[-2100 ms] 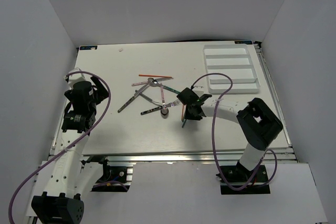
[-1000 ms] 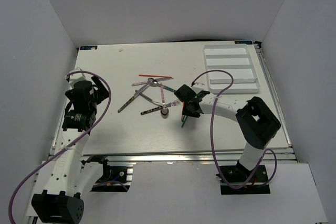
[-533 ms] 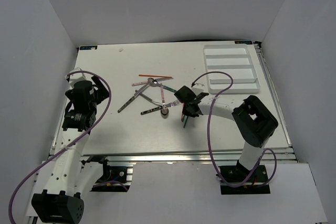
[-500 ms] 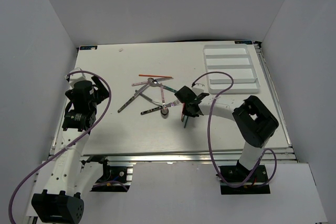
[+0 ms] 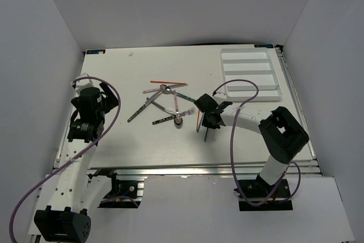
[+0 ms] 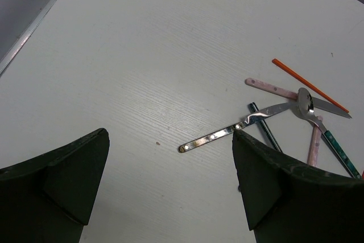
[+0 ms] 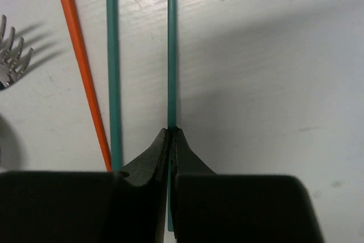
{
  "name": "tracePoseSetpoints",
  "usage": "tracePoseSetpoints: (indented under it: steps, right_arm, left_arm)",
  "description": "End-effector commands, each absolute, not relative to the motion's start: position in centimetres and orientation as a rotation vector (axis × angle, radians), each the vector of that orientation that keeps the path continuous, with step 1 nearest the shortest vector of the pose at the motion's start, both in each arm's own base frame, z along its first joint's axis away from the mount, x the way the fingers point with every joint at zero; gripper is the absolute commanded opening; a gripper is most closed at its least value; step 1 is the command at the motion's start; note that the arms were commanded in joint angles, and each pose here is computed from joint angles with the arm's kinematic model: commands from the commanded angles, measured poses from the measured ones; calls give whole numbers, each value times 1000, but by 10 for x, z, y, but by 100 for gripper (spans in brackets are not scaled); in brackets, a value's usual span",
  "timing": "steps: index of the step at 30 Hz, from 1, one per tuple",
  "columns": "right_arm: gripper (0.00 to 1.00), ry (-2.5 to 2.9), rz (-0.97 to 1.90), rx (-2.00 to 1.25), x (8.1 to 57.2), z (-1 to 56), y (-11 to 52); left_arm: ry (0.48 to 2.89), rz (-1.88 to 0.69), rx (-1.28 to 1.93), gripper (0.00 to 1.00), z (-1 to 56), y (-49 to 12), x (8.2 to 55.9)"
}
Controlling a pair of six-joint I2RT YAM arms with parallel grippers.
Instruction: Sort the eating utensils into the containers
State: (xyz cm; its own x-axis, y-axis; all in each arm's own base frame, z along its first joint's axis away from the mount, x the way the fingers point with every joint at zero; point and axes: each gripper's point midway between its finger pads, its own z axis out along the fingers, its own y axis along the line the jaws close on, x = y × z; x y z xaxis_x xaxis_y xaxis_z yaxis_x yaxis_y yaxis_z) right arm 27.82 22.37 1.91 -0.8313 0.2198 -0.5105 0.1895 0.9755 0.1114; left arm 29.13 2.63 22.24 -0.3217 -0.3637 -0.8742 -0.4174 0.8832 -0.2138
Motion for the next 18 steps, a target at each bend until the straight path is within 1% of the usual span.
tracePoseSetpoints:
  steps: [1, 2, 7, 10, 11, 13, 14, 15, 17, 18]
  right_arm:
    - [0, 2571, 17, 281, 270, 45, 204]
    - [0, 2530, 38, 295, 277, 62, 205]
    - [0, 2452, 60, 358, 298, 95, 191]
    - [0, 2378, 117, 482, 331, 119, 171]
    - [0, 2341, 123, 564, 347, 127, 153]
    - [0, 2271, 173, 653, 372, 146, 140]
    - [0, 2239, 154, 751, 386, 147, 119]
    - [0, 2194, 168, 799, 400, 160, 111]
    - [0, 2145, 145, 946, 420, 157, 83]
    - [0, 2108, 161, 990, 431, 167, 78]
  left_arm:
    - [1944, 51, -564, 98, 221, 24, 289]
    - [1944, 52, -566, 98, 221, 24, 289]
    - [1943, 52, -568, 98, 221, 24, 289]
    - [1947, 54, -568, 98, 220, 24, 290]
    - [1949, 54, -567, 98, 219, 24, 290]
    - [1951, 57, -569, 98, 219, 24, 290]
    - [1953, 57, -568, 98, 218, 24, 290]
    - [1952, 61, -570, 98, 218, 25, 290]
    - [1947, 61, -571, 98, 220, 25, 290]
    - [1946, 59, -570, 98, 220, 25, 290]
